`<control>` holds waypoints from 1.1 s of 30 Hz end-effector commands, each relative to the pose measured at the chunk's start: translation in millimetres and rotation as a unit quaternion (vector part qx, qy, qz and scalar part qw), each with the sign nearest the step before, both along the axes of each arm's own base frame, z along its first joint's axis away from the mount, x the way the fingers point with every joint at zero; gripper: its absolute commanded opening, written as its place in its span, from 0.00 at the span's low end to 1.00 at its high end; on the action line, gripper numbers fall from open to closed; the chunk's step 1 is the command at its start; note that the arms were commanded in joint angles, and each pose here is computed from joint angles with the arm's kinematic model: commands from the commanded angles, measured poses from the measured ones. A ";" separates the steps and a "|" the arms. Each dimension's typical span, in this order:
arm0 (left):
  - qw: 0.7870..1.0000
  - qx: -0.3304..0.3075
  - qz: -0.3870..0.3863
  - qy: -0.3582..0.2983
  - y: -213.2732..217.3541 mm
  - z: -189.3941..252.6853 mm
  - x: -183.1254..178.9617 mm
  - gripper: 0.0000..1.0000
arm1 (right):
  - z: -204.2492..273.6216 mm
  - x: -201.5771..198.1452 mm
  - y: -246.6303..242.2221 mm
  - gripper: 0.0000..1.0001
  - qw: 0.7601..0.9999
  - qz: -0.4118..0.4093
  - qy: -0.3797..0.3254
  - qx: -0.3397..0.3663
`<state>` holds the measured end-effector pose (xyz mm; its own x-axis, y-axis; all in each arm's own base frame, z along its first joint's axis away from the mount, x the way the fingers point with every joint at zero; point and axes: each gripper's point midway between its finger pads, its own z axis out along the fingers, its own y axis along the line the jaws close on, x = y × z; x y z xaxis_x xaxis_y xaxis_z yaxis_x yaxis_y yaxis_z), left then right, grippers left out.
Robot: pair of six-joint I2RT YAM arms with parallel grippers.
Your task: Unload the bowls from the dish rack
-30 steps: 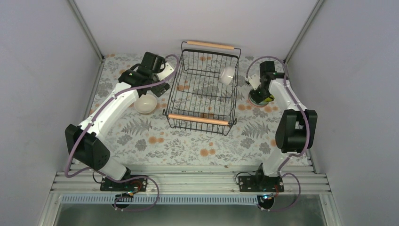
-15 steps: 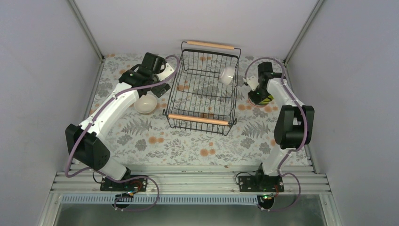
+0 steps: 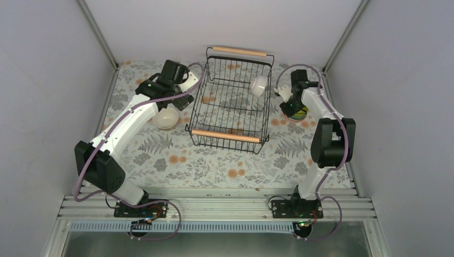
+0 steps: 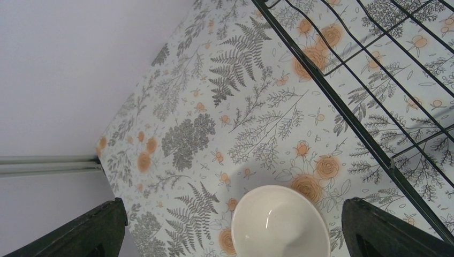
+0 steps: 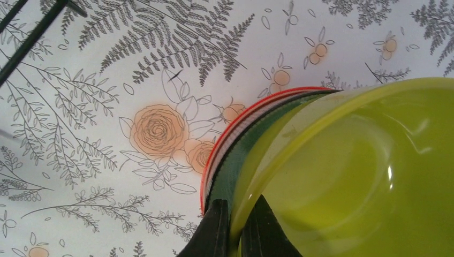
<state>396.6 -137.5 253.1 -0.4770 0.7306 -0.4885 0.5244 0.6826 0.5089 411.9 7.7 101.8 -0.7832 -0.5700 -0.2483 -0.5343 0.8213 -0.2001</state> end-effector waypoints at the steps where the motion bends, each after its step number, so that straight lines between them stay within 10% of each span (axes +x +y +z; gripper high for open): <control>1: 1.000 -0.005 0.001 -0.003 -1.2 0.2 -2.4 1.00 | 0.5 7.1 11.1 0.04 1.000 0.014 -0.003 0.000; 11: 1.000 -0.005 -0.001 -0.001 -1.5 -1.7 -3.2 1.00 | -2.9 -1.3 7.6 0.05 1.000 0.003 0.004 -0.027; 21: 1.000 -0.006 -0.002 0.001 -3.2 -1.3 -2.9 1.00 | 36.4 1.0 9.1 0.42 0.999 -0.005 -0.038 -0.024; 33: 1.000 -0.017 -0.003 -0.025 -10.9 26.0 1.7 1.00 | 117.6 -4.8 60.0 0.40 0.993 0.031 -0.116 -0.004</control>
<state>394.0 -141.0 250.2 -0.4744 0.7366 -0.4821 0.5350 0.6761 0.5065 412.2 40.5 169.1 -0.7257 -0.6089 -0.3202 -0.5327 0.7919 -0.2987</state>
